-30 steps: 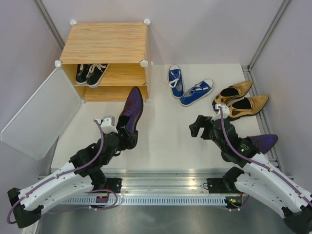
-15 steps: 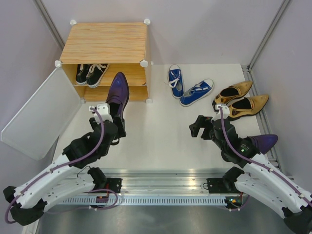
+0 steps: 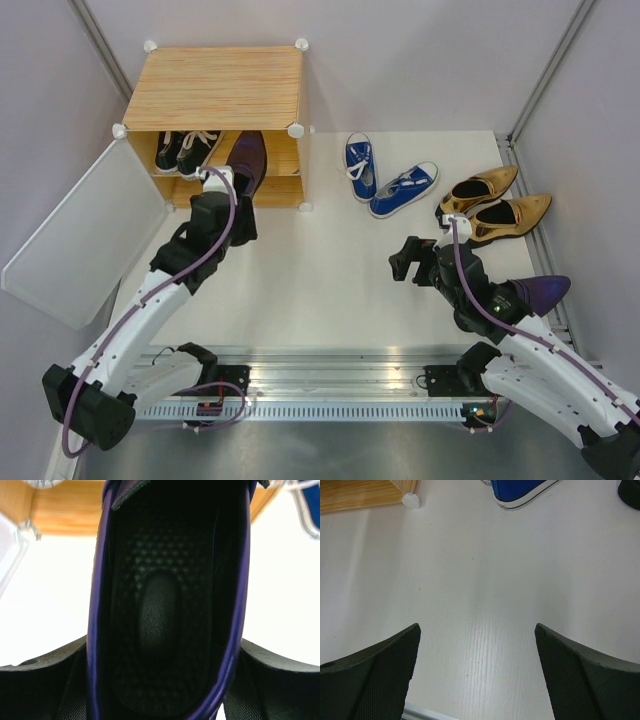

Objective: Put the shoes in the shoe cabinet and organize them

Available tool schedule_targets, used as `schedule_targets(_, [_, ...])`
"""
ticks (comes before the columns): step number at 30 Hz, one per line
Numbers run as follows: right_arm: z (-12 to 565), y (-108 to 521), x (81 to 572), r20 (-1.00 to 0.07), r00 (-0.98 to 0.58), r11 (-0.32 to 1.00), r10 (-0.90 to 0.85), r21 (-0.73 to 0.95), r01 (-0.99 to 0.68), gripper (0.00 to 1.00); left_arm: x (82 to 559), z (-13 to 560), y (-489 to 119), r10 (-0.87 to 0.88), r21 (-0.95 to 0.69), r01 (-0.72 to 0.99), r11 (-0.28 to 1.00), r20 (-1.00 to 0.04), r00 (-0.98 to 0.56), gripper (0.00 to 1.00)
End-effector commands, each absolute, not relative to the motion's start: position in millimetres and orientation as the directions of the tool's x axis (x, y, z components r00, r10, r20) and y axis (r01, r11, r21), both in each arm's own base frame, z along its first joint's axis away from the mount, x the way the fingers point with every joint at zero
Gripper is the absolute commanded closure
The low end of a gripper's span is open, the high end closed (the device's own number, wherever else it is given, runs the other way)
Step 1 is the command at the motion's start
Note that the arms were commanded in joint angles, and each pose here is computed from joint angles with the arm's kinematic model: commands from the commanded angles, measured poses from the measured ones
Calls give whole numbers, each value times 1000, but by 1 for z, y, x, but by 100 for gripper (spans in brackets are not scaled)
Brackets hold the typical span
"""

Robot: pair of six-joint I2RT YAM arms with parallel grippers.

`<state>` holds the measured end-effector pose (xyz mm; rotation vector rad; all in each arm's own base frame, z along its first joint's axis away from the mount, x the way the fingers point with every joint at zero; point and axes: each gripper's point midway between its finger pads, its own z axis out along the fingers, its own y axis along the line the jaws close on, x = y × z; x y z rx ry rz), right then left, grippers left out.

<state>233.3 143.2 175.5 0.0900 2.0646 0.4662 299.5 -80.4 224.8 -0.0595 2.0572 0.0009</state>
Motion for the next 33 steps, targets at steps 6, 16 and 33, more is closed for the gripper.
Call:
schedule_targets(6, [183,139,241,-841,-474,927,262,355,-117,2,373,318,-74,-89,-93,6,996,-971,-220,98])
schedule_targets(16, [180,133,246,-838,-475,933,267,348,-90,2,423,302,-72,-47,-55,30,998,-974,-223,98])
schedule_targets(33, [176,122,254,-837,-470,940,281,338,-41,2,477,301,-58,-29,-28,-9,1000,-981,-192,98])
